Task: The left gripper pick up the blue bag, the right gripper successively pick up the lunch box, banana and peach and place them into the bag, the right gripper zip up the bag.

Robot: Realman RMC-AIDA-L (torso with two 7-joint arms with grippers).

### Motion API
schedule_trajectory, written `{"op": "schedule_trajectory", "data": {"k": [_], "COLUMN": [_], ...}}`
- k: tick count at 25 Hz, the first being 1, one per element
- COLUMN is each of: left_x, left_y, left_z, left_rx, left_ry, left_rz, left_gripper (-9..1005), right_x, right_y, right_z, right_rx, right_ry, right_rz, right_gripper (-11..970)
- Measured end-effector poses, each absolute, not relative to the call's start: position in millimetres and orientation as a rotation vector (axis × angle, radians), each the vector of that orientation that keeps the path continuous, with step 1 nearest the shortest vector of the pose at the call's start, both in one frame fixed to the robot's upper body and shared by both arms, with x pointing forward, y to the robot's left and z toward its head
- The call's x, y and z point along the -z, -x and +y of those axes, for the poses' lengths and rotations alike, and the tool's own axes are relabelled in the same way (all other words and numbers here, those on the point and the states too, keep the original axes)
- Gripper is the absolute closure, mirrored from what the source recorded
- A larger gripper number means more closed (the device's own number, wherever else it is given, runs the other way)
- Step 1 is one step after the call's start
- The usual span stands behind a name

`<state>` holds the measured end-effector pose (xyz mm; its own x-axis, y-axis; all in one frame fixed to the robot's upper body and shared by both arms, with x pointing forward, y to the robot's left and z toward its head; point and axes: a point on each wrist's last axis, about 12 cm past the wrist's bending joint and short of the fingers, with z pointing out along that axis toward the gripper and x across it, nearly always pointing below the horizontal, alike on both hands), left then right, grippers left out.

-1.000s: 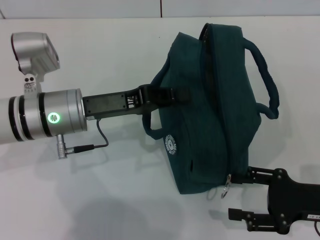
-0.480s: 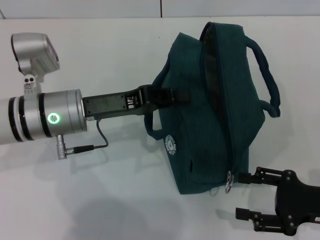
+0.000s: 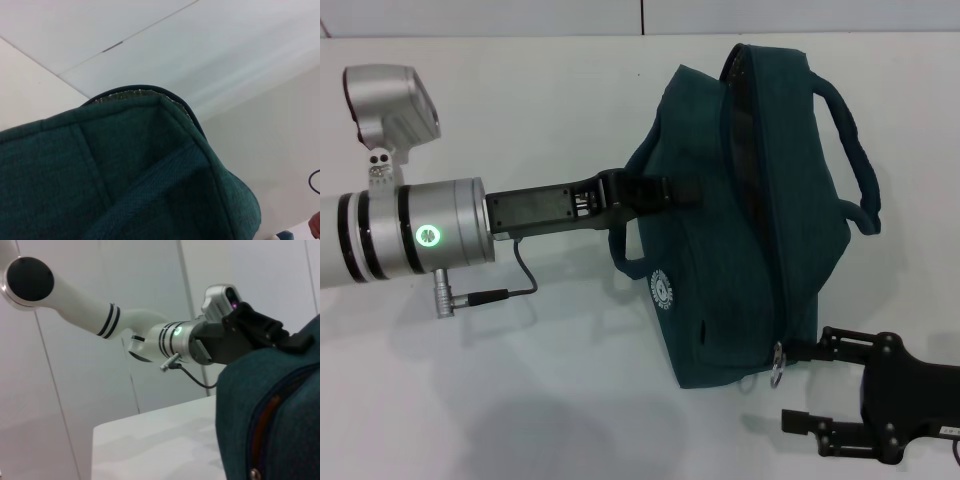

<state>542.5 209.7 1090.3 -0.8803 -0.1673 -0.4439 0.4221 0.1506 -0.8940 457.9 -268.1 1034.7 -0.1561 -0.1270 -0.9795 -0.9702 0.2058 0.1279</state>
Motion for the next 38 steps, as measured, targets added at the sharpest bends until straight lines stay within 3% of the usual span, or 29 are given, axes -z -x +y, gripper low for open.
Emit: {"op": "schedule_trajectory", "data": {"k": [38], "left_x": [-1091.7], "left_y": [-543.8], "left_z": [208.3], "left_rx": [1.780], "left_ry": [-0.251], "left_rz": [1.990], "left_gripper": [935], "right_x": [-1031.3], "right_y": [-459.2], "right_z": [-258.9], "right_rx": [-1.116], "right_ry": [1.092], "right_rz": [1.518], "right_gripper": [252]}}
